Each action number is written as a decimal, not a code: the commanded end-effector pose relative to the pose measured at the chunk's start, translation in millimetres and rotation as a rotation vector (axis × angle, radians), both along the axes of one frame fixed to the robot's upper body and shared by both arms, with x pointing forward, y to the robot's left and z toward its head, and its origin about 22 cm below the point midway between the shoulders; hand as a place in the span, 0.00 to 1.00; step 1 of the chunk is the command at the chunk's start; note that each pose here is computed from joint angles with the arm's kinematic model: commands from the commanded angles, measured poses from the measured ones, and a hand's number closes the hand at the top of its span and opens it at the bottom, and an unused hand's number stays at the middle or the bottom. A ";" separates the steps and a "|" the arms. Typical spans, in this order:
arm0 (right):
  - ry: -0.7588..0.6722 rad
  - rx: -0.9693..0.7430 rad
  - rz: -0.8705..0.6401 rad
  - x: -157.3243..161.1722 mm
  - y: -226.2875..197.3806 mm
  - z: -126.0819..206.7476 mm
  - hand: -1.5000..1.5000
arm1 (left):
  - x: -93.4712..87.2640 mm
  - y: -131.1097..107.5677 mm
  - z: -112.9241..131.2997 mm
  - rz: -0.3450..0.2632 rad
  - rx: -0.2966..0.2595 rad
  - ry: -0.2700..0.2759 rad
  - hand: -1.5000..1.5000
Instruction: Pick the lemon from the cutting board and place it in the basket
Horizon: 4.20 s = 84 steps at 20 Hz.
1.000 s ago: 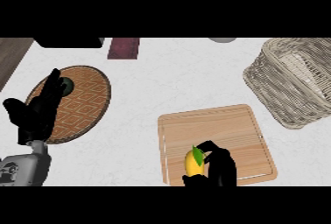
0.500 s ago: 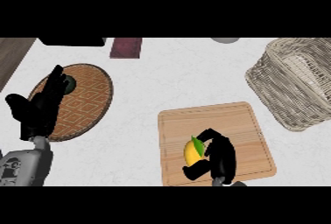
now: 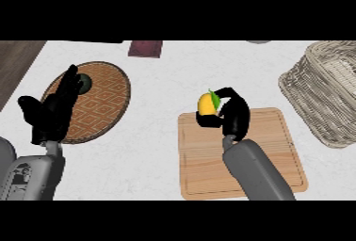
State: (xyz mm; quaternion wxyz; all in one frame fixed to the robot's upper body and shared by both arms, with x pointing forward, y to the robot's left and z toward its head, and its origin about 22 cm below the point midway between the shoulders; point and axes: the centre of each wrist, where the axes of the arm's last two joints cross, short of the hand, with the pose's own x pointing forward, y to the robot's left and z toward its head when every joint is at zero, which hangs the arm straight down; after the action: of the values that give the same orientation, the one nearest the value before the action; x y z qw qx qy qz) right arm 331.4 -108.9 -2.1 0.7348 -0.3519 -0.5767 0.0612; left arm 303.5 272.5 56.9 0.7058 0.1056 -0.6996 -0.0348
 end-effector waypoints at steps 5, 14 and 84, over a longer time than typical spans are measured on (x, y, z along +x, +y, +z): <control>-0.343 0.059 -0.111 46.7 20.6 48.4 1.00 | -17.7 14.7 -1.1 0.000 -0.005 0.027 0.50; -0.325 -0.024 -0.191 104.5 27.5 130.9 1.00 | -8.2 19.4 -10.8 0.067 0.006 0.026 0.50; 0.317 -0.850 -0.402 116.0 -266.7 183.0 1.00 | 8.0 -0.3 5.4 0.013 -0.002 0.015 0.50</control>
State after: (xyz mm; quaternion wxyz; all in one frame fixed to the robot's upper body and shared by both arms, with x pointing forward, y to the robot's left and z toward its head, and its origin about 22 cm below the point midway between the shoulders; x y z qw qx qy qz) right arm 444.1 -378.1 167.8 0.5673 -0.7304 -0.3356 0.1788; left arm 303.8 275.5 63.1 0.7074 0.1062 -0.6981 -0.0313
